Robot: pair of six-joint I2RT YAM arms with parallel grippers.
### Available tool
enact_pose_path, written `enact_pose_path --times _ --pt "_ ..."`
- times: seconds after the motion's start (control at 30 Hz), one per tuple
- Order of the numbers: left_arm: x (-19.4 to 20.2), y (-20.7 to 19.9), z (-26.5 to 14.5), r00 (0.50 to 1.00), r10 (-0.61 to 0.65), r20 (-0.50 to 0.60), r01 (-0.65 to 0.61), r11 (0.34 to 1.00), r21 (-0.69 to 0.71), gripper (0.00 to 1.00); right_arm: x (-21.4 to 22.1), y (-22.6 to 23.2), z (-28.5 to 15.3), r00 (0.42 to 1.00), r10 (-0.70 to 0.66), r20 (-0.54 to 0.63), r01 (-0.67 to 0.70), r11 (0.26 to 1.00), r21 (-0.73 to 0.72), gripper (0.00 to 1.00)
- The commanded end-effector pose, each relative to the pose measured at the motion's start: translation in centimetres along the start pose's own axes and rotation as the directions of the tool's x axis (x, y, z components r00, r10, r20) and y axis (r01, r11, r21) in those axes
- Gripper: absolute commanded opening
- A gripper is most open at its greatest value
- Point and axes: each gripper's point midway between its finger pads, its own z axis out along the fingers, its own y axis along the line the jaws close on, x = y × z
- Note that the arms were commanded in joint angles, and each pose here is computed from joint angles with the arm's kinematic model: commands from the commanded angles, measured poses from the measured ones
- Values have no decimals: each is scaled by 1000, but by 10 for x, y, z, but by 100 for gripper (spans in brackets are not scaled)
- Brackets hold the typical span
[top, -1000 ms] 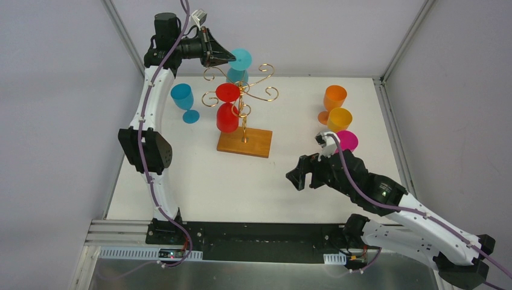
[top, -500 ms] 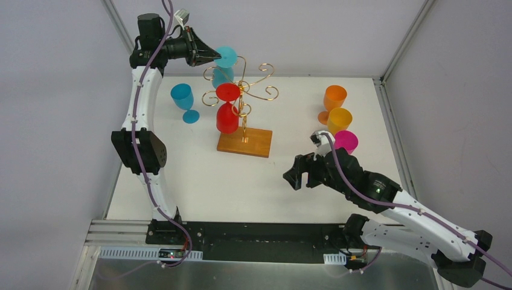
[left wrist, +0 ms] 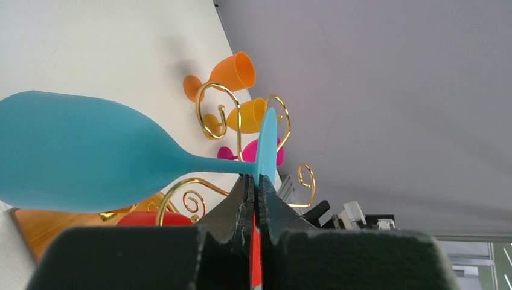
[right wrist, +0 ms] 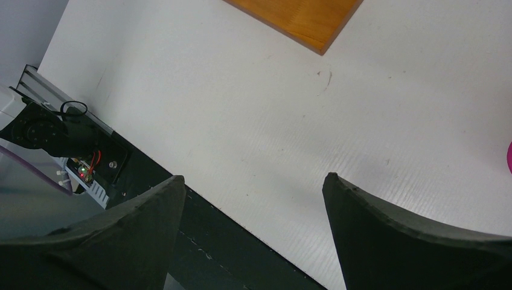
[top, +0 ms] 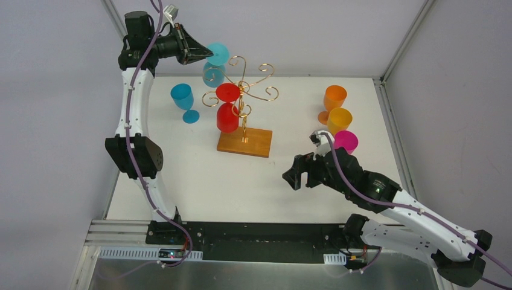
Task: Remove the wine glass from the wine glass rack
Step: Pick up the wine glass from the wine rack.
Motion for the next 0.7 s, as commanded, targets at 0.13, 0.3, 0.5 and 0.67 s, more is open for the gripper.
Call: enact_pose_path --times 0.13,0.3,0.5,0.67 --pt "5 -53 -37 968 238 85 -236 971 -31 0 -41 11 -23 990 36 137 -31 999 -37 94" --pt "10 -57 -46 947 301 107 -293 952 -87 0 -53 -1 -26 976 84 199 -92 995 29 99" --pt "25 -84 -54 915 389 109 -384 921 -68 0 -62 -1 -38 967 113 228 -122 992 26 99" --pt "46 -113 -54 881 463 101 -463 886 -24 0 -62 11 -50 971 103 214 -95 994 -47 99"
